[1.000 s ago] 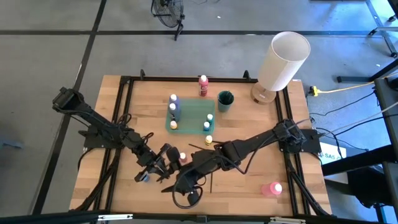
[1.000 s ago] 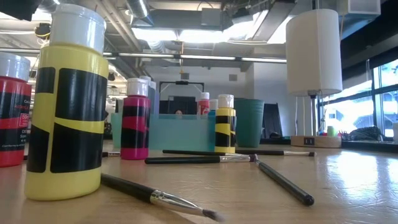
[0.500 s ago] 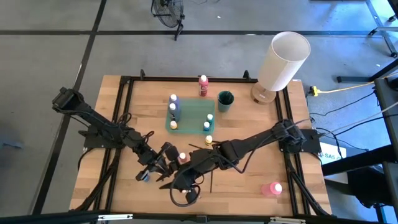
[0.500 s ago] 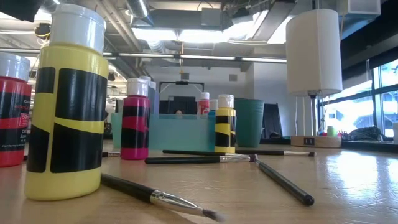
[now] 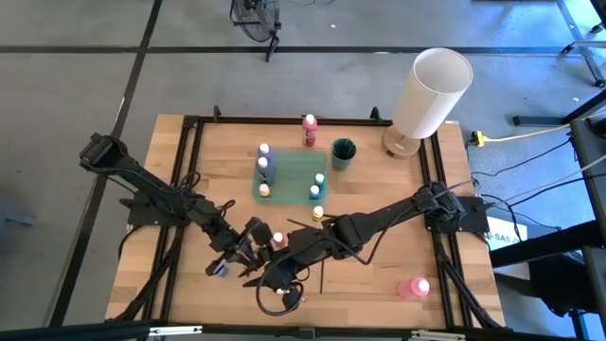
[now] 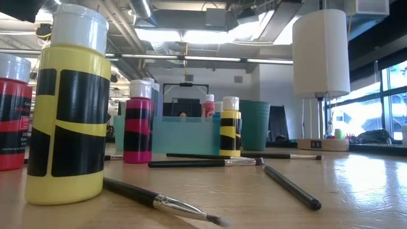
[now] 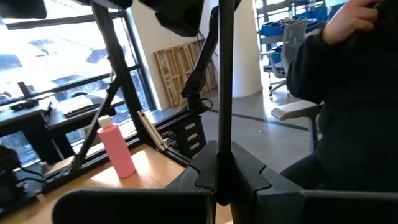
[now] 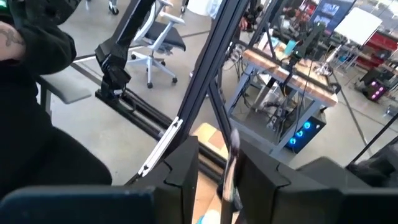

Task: Pick & Place Paint Supplies
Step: Put the black paint brush into the dark green cup

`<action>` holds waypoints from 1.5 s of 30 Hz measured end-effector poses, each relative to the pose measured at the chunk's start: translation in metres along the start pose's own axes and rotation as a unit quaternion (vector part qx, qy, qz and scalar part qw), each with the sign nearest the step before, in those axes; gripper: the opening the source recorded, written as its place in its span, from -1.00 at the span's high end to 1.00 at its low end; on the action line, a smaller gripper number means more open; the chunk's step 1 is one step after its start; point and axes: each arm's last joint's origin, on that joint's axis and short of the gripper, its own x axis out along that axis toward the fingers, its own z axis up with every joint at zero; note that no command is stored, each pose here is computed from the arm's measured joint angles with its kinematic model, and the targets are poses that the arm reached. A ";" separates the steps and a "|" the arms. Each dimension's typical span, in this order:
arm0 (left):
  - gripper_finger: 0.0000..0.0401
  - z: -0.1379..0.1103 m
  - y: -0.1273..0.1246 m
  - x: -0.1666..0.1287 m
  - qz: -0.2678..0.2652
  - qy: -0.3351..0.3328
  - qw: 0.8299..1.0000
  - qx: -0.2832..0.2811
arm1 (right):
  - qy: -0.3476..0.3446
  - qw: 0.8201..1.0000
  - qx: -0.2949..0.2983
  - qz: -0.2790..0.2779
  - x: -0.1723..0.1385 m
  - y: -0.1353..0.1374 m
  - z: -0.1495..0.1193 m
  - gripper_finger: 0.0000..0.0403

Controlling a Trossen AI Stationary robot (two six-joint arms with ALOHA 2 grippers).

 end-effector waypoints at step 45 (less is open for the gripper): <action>0.95 0.000 -0.006 0.001 -0.021 -0.001 1.000 0.008 | -0.022 1.000 0.003 0.019 -0.005 0.006 0.010 0.58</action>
